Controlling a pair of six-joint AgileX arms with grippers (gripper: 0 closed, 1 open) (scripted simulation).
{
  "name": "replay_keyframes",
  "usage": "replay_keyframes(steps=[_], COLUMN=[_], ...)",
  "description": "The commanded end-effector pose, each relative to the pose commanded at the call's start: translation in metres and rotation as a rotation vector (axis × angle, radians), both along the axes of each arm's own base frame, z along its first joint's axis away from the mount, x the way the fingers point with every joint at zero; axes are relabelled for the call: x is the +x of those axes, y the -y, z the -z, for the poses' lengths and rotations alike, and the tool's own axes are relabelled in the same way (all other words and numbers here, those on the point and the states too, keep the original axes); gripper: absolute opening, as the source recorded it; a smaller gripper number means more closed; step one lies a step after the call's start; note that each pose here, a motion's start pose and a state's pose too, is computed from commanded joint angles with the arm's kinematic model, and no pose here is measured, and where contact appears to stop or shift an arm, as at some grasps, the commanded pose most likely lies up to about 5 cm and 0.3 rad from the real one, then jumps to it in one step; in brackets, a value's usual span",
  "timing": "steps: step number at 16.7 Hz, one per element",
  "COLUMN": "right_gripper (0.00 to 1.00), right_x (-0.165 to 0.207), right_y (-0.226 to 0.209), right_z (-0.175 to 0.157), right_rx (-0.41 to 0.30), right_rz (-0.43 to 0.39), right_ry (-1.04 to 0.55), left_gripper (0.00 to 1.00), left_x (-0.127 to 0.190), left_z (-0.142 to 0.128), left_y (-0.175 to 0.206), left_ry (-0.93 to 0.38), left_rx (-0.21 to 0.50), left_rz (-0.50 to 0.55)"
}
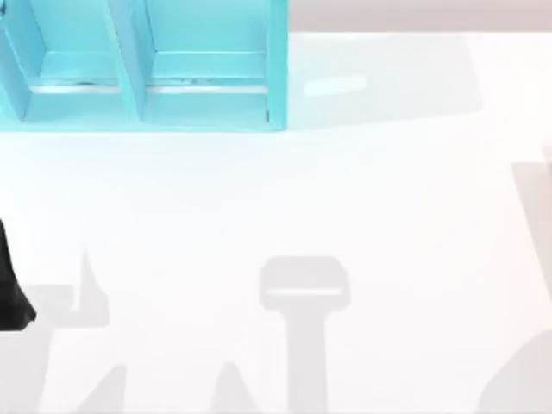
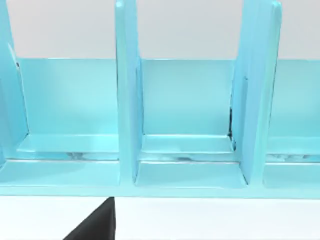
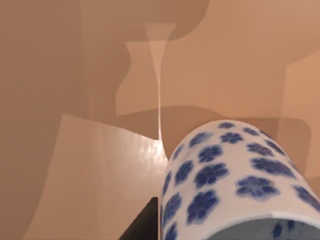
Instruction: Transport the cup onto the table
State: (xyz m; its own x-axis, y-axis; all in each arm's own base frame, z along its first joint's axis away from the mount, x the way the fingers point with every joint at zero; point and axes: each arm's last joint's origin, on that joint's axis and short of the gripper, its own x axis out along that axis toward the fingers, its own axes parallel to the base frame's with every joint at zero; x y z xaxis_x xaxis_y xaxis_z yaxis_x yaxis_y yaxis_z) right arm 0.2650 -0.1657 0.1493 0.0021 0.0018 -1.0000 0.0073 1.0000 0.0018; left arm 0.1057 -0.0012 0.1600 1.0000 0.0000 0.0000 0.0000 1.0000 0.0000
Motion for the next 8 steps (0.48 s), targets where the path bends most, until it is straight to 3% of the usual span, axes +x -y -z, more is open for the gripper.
replay_keyframes(steps=[7,8], right_gripper=[0.02,0.00], right_x=[0.0000,0.0000], right_y=[0.0000,0.0000], right_z=[0.0000,0.0000], right_rx=[0.000,0.000], right_rz=[0.000,0.000], right_ry=[0.000,0.000], left_gripper=[1.00,1.00], left_x=[0.0000,0.0000], left_z=[0.0000,0.0000], left_y=[0.0000,0.0000], left_ry=[0.000,0.000], left_rx=[0.000,0.000], left_rz=[0.000,0.000])
